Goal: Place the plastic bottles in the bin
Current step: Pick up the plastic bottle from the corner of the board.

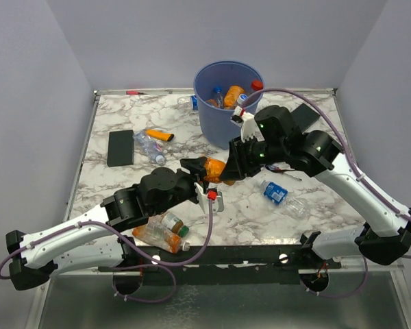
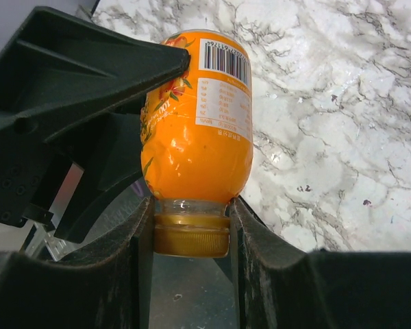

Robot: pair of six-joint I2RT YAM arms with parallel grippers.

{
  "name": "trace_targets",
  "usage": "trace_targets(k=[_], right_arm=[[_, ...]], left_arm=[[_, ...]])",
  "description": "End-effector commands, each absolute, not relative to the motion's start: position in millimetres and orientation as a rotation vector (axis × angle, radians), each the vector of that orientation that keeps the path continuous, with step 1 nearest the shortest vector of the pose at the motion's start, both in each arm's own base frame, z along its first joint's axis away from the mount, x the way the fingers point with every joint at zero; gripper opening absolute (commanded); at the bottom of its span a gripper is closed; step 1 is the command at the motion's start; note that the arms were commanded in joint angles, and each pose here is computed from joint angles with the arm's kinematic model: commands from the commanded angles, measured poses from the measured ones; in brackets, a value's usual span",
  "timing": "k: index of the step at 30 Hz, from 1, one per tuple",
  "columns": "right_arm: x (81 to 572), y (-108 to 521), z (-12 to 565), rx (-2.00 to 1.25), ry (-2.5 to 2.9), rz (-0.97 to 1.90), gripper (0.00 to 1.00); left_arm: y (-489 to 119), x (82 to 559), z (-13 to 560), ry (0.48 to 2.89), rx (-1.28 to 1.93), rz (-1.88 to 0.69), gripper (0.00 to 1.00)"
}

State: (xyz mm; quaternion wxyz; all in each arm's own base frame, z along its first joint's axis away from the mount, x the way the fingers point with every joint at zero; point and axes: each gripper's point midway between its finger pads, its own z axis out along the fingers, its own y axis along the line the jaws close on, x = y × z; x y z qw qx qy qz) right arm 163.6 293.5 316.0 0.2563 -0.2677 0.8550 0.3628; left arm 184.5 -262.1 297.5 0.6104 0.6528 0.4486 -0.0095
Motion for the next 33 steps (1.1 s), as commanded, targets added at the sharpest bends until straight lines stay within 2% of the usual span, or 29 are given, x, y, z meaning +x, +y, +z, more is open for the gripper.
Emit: trace_targets(k=[1,4,9,10,11,13,14,16,19,21,26,33], right_arm=[[161,302,334,-0.778,2.261,1.048,0.00],[160,300,338,-0.783,2.247,1.049,0.00],[157,302,348,-0.787,2.209,1.086,0.00],[156,303,350,-0.792,2.202,1.098,0.07],[155,303,353,-0.794,2.192,1.111,0.22],[154,305,359,-0.787,2.173,1.128,0.53],[155,305,361,-0.777,2.165,1.133,0.62],[155,305,368,-0.762,2.143,1.143,0.73],[157,306,379,-0.739,2.105,1.161,0.83],[158,306,387,-0.720,2.074,1.169,0.94],[171,294,425,-0.620,1.899,1.120,0.99],[188,249,450,-0.375,1.561,1.029,0.99]], left_arm=[[-272,181,300,1.044,1.503,-0.082,0.61],[-272,180,301,1.046,1.492,-0.089,0.57],[-273,178,303,1.048,1.459,-0.126,0.39],[-273,177,304,1.050,1.451,-0.138,0.31],[-274,176,305,1.054,1.441,-0.155,0.24],[-276,173,307,1.069,1.413,-0.194,0.17],[-276,172,308,1.075,1.397,-0.215,0.15],[-278,170,308,1.082,1.367,-0.252,0.11],[-279,167,309,1.097,1.307,-0.308,0.05],[-279,164,308,1.100,1.274,-0.348,0.00],[-282,159,300,1.150,1.179,-0.458,0.00],[-284,151,307,1.224,0.789,-0.788,0.00]])
